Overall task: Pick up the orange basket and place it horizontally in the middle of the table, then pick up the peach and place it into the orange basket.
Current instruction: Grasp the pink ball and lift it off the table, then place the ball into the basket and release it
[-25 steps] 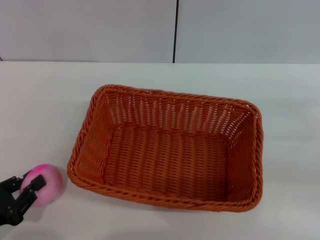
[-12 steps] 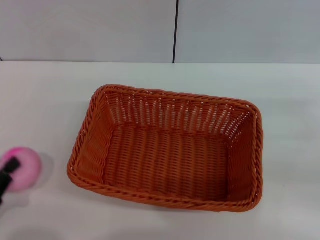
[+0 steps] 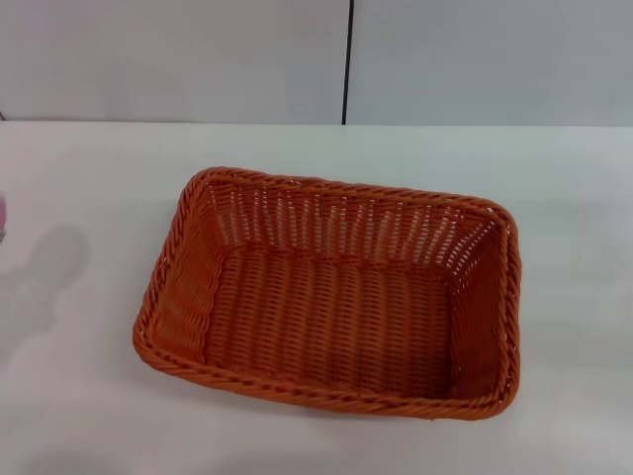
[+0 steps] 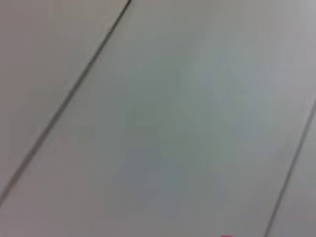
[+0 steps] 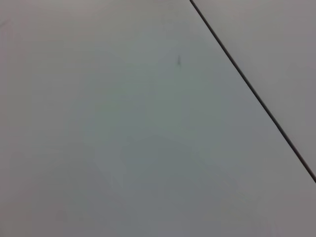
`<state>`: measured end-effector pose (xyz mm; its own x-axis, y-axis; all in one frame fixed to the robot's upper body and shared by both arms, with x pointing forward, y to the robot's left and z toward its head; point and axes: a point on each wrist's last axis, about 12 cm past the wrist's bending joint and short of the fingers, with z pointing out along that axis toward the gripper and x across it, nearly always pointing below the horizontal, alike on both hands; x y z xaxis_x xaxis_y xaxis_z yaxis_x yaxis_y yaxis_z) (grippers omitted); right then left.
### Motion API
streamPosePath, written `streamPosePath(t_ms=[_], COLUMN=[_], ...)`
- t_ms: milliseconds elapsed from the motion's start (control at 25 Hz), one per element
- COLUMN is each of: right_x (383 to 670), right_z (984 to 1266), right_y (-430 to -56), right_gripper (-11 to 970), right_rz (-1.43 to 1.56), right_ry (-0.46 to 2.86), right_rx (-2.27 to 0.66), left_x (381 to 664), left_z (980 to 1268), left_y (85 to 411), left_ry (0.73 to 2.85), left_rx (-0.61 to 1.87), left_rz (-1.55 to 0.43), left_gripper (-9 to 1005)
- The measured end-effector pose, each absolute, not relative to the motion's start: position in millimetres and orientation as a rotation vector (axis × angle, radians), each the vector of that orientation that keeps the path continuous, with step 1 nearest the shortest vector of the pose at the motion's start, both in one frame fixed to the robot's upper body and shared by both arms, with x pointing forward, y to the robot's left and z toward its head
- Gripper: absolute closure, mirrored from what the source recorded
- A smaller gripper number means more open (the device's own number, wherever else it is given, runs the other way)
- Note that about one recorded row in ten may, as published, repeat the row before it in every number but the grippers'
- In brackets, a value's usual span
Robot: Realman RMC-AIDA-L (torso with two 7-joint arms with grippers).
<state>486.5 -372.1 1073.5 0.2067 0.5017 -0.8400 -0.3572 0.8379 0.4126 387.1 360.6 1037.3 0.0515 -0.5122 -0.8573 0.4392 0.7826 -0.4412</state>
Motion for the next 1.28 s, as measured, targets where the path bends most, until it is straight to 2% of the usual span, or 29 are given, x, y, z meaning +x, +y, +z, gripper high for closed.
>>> streamPosePath(t_ms=[80,120,240,280,520,840,920,1120,1280], right_x=[487,487,488,488,488,488,489,489,490], right_z=[1073,1074,1074,1074,1073,1072,1072,1072,1072], right_y=[-372,-371,-371,-370,-371,-370,-369,-369,-369], right_gripper=[503,503,503,503,503,503,503,503,503], right_rz=[0.601,0.603,0.605,0.607,0.603,0.606,0.610,0.611,0.611], right_ry=[1.225,1.224,1.224,1.224,1.227,1.232,1.232,1.233,1.233], right_rx=[0.139,0.137,0.136,0.135,0.140,0.149,0.151,0.149,0.149], left_x=[387,400,412,427,458,470,479,478,476], left_z=[1037,1041,1044,1047,1053,1053,1048,1045,1044], left_y=[361,347,334,317,281,269,257,255,256], left_ry=[1.336,1.284,1.257,1.244,1.315,1.389,1.491,1.517,1.520], left_rx=[-0.067,-0.062,-0.046,0.004,0.220,0.308,0.363,0.373,0.367], left_rz=[-0.724,-0.797,-0.865,-0.958,-1.160,-1.221,-1.277,-1.283,-1.284], left_gripper=[923,930,944,948,920,882,873,849,675])
